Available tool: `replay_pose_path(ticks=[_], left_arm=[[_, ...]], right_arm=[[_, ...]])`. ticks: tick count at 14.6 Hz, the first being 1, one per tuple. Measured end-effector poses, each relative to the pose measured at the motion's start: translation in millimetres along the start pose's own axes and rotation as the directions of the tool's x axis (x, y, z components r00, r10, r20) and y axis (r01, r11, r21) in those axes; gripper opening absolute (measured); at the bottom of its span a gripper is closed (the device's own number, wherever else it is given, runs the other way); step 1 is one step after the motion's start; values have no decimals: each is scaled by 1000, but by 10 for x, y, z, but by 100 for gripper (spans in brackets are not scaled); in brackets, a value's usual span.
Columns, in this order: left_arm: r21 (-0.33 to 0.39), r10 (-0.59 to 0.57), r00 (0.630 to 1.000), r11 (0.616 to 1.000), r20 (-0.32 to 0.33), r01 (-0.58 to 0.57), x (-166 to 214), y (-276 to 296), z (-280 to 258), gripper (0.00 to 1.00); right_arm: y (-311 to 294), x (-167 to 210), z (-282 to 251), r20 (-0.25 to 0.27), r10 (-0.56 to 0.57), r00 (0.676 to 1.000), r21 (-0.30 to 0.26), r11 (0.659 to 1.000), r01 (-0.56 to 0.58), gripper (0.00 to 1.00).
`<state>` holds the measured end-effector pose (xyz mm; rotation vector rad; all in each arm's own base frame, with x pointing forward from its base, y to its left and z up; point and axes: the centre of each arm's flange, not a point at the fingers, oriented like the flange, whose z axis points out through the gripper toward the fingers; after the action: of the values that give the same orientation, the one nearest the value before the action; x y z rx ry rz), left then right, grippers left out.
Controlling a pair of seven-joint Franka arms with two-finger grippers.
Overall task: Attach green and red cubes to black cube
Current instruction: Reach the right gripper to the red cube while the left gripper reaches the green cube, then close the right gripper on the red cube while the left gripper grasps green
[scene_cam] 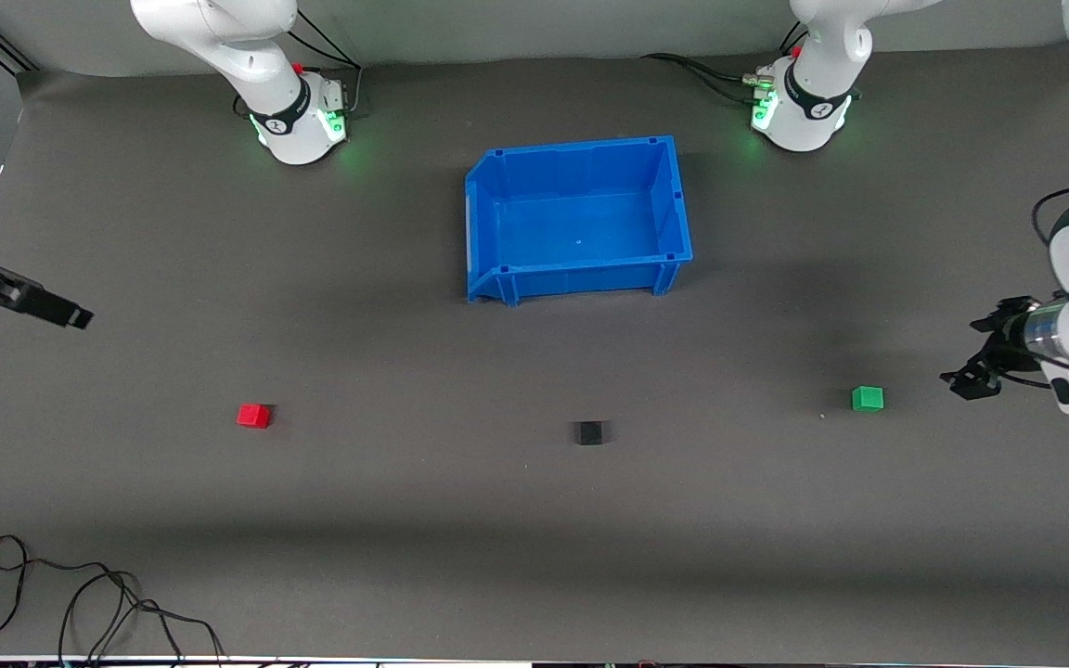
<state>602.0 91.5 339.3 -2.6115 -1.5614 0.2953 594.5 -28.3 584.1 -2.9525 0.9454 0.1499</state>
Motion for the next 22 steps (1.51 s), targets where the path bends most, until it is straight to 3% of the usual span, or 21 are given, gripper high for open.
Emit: replay_pose_path(ticks=[2,5,7,9,12,14,16,19,22], left_arm=[[-15,-118,993,993,19,118,26,71,168,100],[-35,-239,971,970,21,240,-1,218,387,98],[-37,-272,962,961,20,272,-59,310,573,97],[-44,-285,958,957,17,285,-79,362,795,97],[-48,-293,956,955,19,293,-66,419,1050,97],[-55,-306,952,950,22,307,-55,437,1088,95],[-87,-351,936,932,18,351,-33,481,1120,89],[-92,-367,930,926,19,367,-62,548,1270,89],[-81,-362,932,928,19,362,-79,566,1363,89]], right_arm=[[-81,105,257,79,232,969,18,972,-234,97],[-159,251,618,168,459,873,-18,886,-463,97],[-203,375,935,188,509,840,-62,860,-507,97],[-246,534,1278,182,535,825,-68,844,-532,97],[-173,720,1784,163,576,801,-33,815,-579,97],[-95,761,2122,198,613,765,4,780,-626,97],[6,776,2443,233,645,728,1,748,-664,97],[81,819,2826,236,670,704,-22,728,-685,97],[230,955,3093,267,696,667,6,691,-723,97]])
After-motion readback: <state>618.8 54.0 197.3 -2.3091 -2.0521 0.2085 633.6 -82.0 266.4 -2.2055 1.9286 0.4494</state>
